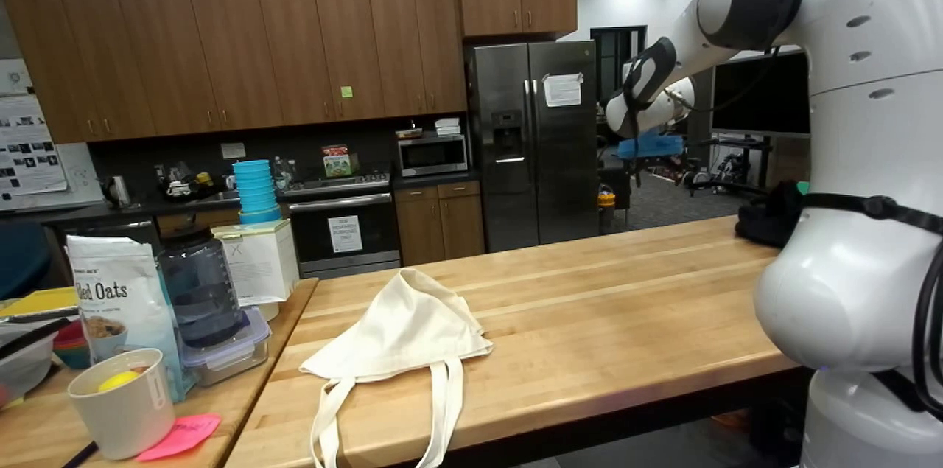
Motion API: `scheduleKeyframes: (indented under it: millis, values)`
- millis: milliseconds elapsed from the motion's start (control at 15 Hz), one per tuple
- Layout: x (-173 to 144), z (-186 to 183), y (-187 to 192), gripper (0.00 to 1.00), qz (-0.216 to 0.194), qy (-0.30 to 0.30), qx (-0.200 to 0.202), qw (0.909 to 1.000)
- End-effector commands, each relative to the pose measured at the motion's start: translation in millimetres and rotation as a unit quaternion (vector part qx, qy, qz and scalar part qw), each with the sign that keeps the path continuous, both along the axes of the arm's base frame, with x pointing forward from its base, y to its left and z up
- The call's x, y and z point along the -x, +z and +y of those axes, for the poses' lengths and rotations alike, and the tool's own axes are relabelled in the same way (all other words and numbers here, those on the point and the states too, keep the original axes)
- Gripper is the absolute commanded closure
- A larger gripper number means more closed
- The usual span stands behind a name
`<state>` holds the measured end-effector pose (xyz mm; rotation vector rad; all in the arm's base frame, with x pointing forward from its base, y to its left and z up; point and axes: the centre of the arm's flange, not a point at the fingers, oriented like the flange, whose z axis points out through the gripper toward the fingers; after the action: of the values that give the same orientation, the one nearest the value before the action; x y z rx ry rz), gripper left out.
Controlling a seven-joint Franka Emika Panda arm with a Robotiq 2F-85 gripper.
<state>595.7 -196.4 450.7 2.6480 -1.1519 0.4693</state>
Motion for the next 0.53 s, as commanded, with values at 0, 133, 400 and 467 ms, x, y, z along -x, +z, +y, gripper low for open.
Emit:
scheduleKeyframes:
  millis: [0,133,400,467]
  values:
    - [11,-27,-7,0.00,0.003,-0.044,0.017,0.9989]
    - [18,-45,-16,0.00,0.008,-0.070,0.019,0.9973]
    - [28,-82,-43,0.00,0.024,-0.138,0.026,0.9898]
    - [31,-91,-49,0.00,0.027,-0.158,0.033,0.9866]
